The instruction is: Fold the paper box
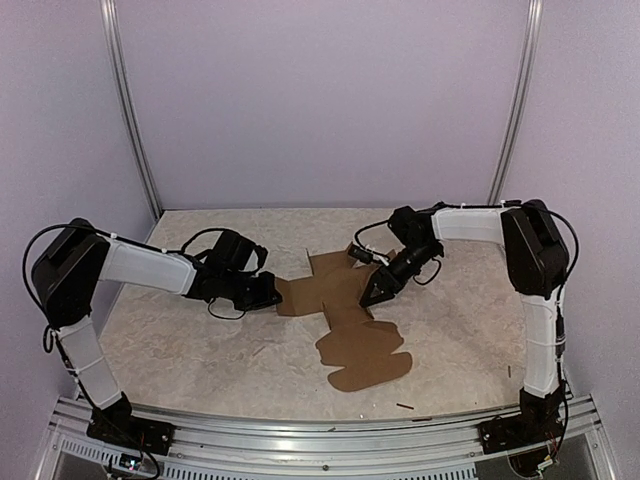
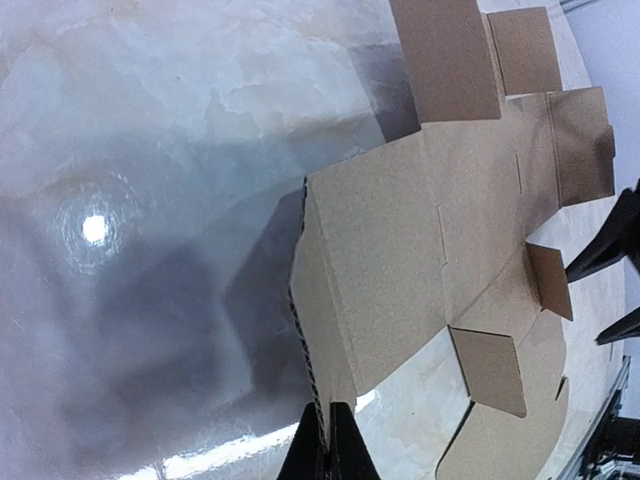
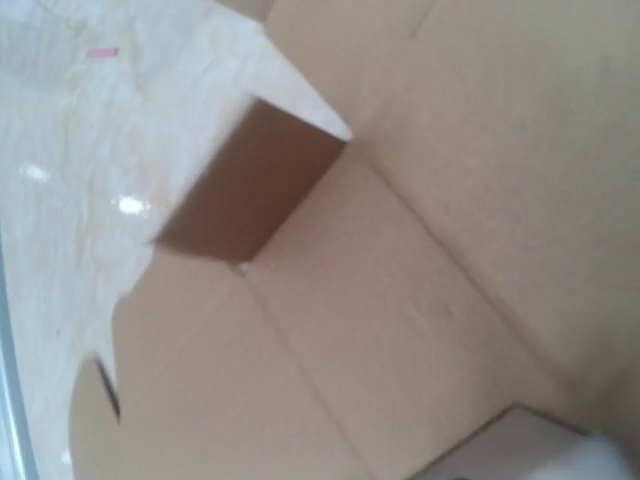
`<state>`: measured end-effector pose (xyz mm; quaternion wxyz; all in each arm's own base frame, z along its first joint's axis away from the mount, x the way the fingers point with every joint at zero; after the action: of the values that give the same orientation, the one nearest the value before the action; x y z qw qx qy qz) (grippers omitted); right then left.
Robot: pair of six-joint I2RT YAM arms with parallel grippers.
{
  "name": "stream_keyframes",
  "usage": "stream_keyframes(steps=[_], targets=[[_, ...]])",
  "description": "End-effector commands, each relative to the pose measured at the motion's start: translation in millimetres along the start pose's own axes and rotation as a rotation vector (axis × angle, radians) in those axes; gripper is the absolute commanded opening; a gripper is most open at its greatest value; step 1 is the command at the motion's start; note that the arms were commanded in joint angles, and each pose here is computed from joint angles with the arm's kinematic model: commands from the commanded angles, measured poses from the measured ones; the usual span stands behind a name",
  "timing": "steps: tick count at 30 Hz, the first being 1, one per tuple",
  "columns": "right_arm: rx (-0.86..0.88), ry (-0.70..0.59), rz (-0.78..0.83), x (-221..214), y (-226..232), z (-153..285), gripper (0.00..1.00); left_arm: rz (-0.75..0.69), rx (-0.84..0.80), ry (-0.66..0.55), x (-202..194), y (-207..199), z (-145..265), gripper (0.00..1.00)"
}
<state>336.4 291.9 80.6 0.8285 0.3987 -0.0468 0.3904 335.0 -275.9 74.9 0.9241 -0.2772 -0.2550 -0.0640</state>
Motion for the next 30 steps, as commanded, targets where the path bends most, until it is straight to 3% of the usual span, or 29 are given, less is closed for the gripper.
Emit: stream_keyframes(steps=[1, 7, 10, 11, 14, 15, 18, 20, 30], targets=[[-0.227, 0.007, 0.256, 29, 41, 80, 0.55, -0.288, 0.064, -0.091, 14, -12, 9, 0.0], [-0.587, -0.119, 0.541, 77, 51, 147, 0.73, -0.589, 0.096, -0.214, 10, -51, 25, 0.0], [-0.556, -0.226, 0.661, 92, 69, 153, 0.99, -0.685, 0.112, -0.293, 8, -65, 35, 0.0], [-0.534, -0.275, 0.684, 96, 76, 153, 0.99, -0.706, 0.118, -0.313, 7, -67, 38, 0.0], [-0.473, -0.261, 0.748, 88, 83, 137, 1.0, -0.744, 0.128, -0.363, 4, -72, 47, 0.0], [-0.491, -0.204, 0.764, 84, 80, 127, 0.99, -0.747, 0.131, -0.374, 3, -71, 49, 0.0], [-0.598, -0.015, 0.778, 76, 67, 97, 0.77, -0.741, 0.131, -0.395, 0, -69, 54, 0.0], [-0.636, 0.042, 0.755, 71, 58, 83, 0.67, -0.743, 0.127, -0.399, -3, -68, 55, 0.0], [-0.713, 0.041, 0.733, 73, 45, 66, 0.51, -0.748, 0.124, -0.413, -5, -67, 55, 0.0]])
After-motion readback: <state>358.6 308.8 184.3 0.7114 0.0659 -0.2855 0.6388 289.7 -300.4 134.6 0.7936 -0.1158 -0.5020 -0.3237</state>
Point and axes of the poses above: each gripper's point midway between its finger pads, its own z axis back along the fingers, its own y axis along the line the jaws close on, x = y × z, the point moved 3 cm from there along z, back along the fingers, and after that the axes turned 6 degrees about -z, right-handed, at the moved point
